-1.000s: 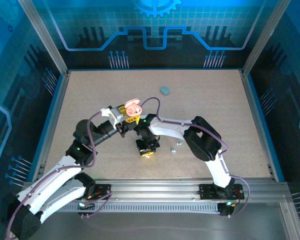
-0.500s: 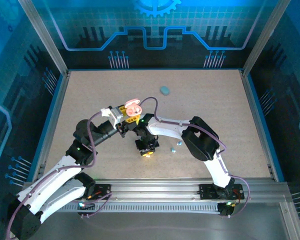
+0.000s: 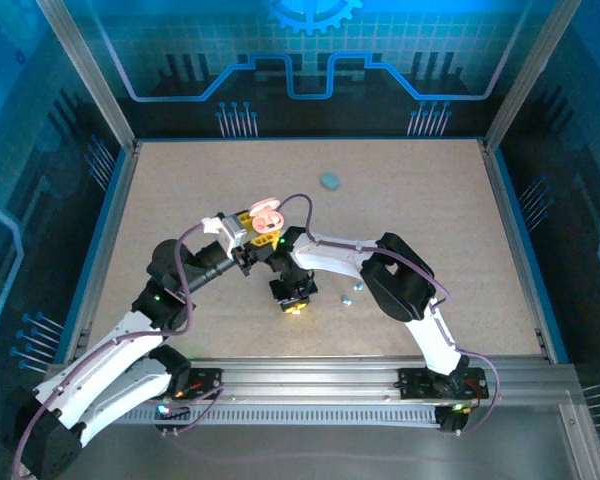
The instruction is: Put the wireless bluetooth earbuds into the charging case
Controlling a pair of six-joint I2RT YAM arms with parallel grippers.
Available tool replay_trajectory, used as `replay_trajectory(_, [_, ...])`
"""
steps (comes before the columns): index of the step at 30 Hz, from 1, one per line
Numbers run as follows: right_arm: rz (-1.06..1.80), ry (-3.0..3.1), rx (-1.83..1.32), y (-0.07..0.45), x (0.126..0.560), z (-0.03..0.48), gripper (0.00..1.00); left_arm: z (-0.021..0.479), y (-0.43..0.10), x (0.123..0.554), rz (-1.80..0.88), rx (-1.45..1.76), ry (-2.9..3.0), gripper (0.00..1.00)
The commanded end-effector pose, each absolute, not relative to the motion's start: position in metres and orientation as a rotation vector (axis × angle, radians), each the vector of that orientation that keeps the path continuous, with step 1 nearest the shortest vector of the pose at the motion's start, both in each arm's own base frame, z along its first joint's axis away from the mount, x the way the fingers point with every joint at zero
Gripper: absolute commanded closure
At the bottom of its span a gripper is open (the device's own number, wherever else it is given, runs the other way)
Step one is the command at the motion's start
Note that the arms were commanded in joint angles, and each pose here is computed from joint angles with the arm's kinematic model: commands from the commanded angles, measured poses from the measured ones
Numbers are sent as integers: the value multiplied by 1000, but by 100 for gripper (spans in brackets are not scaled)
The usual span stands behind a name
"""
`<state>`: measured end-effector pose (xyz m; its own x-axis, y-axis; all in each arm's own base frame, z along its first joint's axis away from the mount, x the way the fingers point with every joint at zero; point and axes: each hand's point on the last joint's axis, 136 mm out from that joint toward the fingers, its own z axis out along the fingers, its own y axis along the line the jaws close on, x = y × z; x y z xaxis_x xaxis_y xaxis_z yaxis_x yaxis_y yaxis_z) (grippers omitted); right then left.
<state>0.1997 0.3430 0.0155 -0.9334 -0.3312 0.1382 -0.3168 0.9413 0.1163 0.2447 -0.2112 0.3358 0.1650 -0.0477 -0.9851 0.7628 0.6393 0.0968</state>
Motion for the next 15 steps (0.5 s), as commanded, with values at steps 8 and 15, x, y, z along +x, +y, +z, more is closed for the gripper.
replay_trajectory(8, [-362, -3123, 316, 305, 234, 60, 81, 343, -209, 245, -626, 677, 1251, 67])
replay_trajectory(15, [-799, -3183, 176, 273, 262, 129, 81, 338, -215, 252, -658, 673, 1264, 67])
